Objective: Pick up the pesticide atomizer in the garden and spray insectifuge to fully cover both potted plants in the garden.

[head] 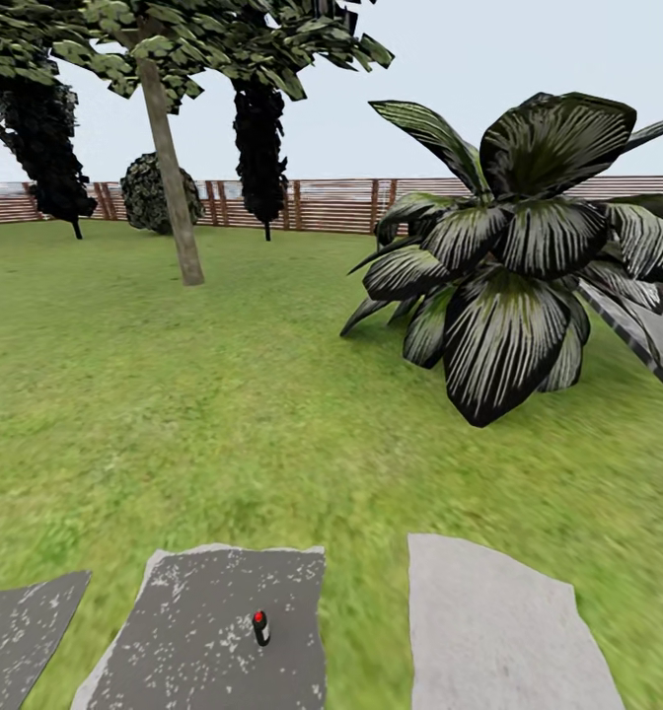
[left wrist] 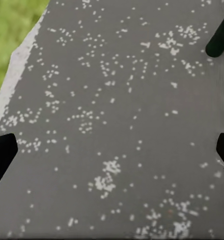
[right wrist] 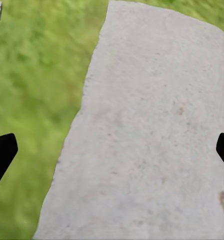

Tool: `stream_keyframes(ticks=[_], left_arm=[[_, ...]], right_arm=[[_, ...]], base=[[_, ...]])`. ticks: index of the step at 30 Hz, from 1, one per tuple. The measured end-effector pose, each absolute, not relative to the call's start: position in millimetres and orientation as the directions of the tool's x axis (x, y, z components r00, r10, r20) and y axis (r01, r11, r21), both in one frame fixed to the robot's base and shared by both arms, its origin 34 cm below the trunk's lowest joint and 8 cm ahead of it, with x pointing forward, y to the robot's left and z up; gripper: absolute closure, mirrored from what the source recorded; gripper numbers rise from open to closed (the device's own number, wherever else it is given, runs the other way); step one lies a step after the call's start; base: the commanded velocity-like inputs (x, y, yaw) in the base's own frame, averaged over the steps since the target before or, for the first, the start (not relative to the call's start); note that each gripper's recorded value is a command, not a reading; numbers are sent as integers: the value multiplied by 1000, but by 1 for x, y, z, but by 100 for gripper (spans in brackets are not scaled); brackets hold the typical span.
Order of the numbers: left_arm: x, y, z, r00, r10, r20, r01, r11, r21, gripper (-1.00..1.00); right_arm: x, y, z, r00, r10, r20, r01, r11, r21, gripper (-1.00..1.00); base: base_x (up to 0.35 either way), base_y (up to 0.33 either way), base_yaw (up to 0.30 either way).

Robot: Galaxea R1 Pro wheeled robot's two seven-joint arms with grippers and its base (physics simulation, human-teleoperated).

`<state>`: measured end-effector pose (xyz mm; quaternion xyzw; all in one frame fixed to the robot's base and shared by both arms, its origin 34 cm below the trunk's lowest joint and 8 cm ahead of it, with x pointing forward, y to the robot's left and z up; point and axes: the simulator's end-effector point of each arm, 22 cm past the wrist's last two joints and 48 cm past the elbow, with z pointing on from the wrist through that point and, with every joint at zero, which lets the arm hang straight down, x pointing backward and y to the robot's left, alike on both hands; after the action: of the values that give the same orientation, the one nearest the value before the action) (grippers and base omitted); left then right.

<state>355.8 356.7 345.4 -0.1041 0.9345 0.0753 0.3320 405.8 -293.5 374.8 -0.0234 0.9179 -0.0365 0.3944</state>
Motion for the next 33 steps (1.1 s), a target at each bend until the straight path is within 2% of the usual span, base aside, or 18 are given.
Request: stream_keyframes(ticks=[9,18,24,33], left_arm=[[356,357,346,-756,-148,-637,-248,966,71,-100],[356,357,346,-756,-149,-638,-249,966,70,-100],[356,357,346,-756,-150,-637,-250,966,70,-100],[356,357,346,-756,-150,-637,-251,966,70,-100]], right_arm=[[406,-293,375,-687,-70,-723,-13,996,-85,-100],[406,-293,375,-687,-71,-723,-13,996,-85,-100],[406,-294,375,-688,-69,-723,-11,996,-84,-100],[406,-293,375,-687,-73,-723,-15,996,-86,-100]], base=[[0,-77,11],[0,-1,203],[6,0,48],[250,0,4]])
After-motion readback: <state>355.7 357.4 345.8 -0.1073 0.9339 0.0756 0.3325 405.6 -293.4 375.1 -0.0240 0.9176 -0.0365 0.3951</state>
